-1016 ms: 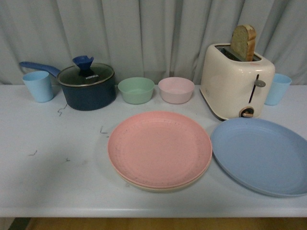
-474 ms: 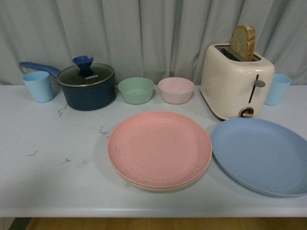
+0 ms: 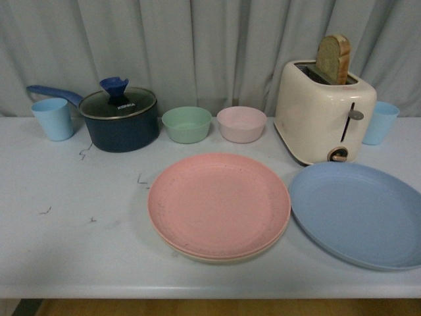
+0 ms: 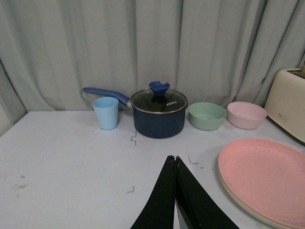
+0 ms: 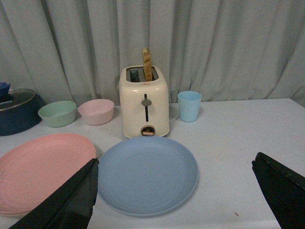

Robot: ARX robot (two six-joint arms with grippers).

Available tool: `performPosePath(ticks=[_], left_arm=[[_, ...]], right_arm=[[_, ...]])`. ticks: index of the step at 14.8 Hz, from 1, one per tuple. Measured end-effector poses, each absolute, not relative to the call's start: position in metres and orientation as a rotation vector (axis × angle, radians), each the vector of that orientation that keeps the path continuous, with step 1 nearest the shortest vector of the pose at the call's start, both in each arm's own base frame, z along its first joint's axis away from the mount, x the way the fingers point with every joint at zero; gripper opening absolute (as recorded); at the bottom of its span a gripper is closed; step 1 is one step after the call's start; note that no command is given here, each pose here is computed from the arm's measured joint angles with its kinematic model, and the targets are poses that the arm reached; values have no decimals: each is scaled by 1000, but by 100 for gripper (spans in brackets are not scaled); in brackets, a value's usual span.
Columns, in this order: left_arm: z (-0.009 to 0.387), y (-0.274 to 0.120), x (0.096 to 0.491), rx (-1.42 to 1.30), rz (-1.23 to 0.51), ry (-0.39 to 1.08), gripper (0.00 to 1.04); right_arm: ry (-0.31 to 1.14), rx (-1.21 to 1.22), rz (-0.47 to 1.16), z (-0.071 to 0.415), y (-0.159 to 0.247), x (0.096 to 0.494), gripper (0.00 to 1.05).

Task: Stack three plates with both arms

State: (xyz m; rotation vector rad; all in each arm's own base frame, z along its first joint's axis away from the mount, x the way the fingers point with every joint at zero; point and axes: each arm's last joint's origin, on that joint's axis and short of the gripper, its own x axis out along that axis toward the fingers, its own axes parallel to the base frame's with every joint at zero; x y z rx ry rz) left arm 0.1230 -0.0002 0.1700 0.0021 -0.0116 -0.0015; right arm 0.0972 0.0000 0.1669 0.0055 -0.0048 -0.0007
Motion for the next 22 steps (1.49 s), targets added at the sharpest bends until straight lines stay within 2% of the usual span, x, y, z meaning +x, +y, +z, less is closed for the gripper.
performPosePath(ticks=[10,12,13,18,19,20,21,22], left_arm=[[170,0,108,2,-1,-14,2],[164,0,99,3,-1,31,2],[170,0,97,2,-2,-23,2],[167,0,97,1,-1,-1,2],[167,0,97,1,-2,0,2],[167,0,97,1,-1,0,2],[167,0,97,1,-2,-1,2],[167,0,97,1,-2,-1,2]], right_arm=[[-5,6,-1,167,0,97,98],[-4,6,-1,167,0,97,98],[-4,5,-1,167,0,97,98],[-4,6,-1,167,0,97,98],[29,4,2,165,0,97,98],[199,5,30,165,-2,101,98],[283,18,4,179,-10,117,98],[289,18,-10,199,-20,138,98]])
